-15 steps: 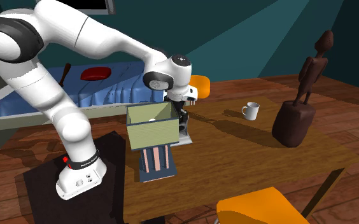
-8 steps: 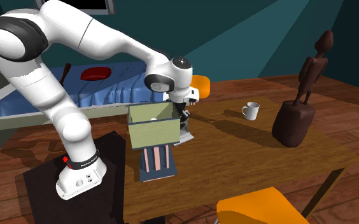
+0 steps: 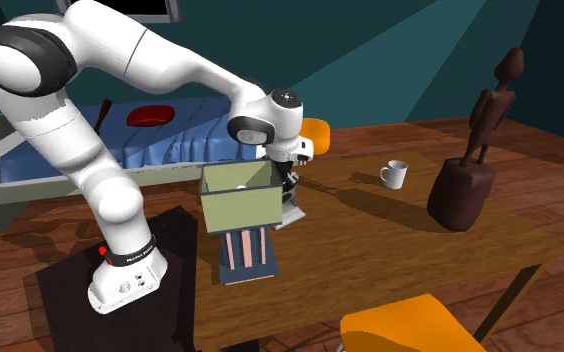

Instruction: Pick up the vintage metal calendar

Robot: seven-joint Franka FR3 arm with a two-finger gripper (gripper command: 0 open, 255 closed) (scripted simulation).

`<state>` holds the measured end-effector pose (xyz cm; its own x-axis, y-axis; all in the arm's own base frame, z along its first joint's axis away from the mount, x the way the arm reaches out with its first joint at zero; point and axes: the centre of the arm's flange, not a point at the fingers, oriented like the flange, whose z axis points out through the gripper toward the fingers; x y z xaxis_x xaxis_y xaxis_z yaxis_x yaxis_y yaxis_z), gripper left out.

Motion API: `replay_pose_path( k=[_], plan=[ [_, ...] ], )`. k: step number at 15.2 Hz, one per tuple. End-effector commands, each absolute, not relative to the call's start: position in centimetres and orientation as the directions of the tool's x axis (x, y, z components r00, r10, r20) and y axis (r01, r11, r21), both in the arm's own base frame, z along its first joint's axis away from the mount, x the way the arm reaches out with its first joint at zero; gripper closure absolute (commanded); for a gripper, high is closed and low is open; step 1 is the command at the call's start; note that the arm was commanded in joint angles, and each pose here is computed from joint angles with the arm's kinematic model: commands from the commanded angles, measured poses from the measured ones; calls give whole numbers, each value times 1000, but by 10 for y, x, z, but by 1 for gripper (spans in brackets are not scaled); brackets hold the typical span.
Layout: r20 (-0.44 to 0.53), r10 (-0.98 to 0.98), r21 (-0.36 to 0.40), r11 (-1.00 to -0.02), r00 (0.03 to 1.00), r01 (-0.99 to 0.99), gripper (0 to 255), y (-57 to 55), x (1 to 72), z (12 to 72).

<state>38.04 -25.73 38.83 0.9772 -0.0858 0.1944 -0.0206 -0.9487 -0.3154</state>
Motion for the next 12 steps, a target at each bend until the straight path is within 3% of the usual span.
replay_pose_path(
  k=[1,12],
  plan=[
    [165,-82,-327,-945,983,-24,255,-254,372,380],
    [165,-82,-327,-945,983,-24,255,-254,372,438]
  ],
)
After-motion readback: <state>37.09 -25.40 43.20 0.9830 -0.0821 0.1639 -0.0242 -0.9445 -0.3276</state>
